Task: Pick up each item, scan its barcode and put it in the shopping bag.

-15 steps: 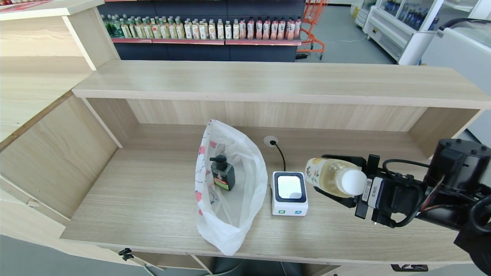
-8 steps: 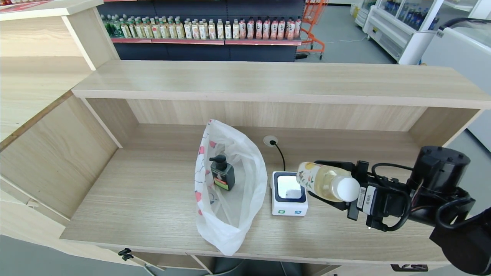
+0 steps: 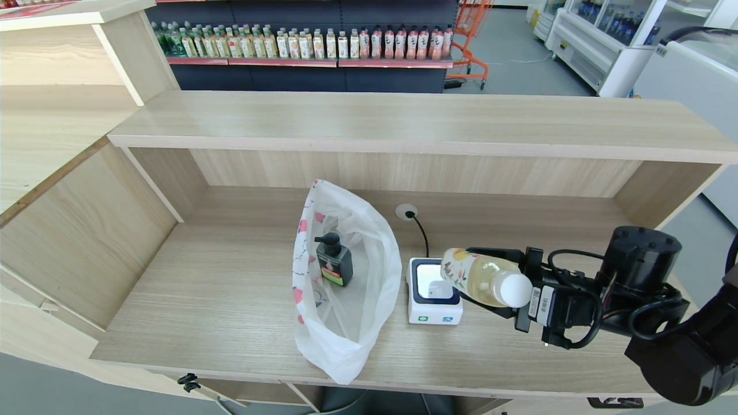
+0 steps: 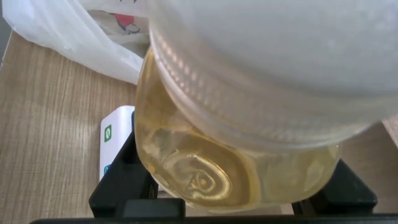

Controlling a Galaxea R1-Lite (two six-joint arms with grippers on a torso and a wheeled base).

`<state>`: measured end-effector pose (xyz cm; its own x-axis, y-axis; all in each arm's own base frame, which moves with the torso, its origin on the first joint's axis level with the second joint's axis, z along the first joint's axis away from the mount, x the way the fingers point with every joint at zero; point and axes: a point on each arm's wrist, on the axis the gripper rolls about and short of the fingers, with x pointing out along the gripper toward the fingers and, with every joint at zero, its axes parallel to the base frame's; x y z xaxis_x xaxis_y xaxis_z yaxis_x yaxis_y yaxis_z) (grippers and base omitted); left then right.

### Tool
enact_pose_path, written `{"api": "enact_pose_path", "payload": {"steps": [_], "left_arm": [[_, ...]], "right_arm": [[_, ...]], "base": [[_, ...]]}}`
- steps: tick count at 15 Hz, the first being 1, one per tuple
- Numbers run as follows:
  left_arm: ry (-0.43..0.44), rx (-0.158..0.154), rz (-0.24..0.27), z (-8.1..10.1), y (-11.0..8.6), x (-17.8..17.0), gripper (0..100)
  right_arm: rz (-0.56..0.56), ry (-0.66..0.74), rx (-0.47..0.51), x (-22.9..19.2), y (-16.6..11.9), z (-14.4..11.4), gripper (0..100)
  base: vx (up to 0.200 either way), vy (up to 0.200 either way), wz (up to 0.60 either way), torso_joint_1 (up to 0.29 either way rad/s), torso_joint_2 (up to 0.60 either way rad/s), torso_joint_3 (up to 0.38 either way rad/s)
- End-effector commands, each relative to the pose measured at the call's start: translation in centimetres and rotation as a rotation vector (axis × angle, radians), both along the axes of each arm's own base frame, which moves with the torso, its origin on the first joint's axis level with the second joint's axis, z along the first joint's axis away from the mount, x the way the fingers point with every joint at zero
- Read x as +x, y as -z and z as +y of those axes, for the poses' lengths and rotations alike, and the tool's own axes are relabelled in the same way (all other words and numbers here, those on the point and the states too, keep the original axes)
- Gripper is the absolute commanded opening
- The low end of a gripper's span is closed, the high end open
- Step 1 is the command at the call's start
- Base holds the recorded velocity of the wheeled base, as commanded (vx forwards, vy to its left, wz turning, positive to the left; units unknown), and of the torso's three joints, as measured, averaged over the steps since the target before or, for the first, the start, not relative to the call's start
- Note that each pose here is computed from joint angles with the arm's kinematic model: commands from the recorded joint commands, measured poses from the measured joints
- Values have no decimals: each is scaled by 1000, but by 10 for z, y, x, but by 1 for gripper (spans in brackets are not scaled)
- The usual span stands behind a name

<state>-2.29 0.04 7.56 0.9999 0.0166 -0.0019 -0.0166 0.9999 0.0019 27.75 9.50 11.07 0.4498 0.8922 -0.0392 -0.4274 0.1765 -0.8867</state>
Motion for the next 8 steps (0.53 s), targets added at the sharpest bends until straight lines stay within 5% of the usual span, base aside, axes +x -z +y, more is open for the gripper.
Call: {"api": "enact_pose_path", "payload": {"steps": [1,8], "left_arm": [[0,0,0,0,0,0,100],[0,0,0,0,0,0,100]], "right_arm": [[19,-3,-5,2,7,0,0],[16,-31,-24,8,16,1,0]], "base": [[0,0,0,0,0,0],[0,0,0,0,0,0]]}}
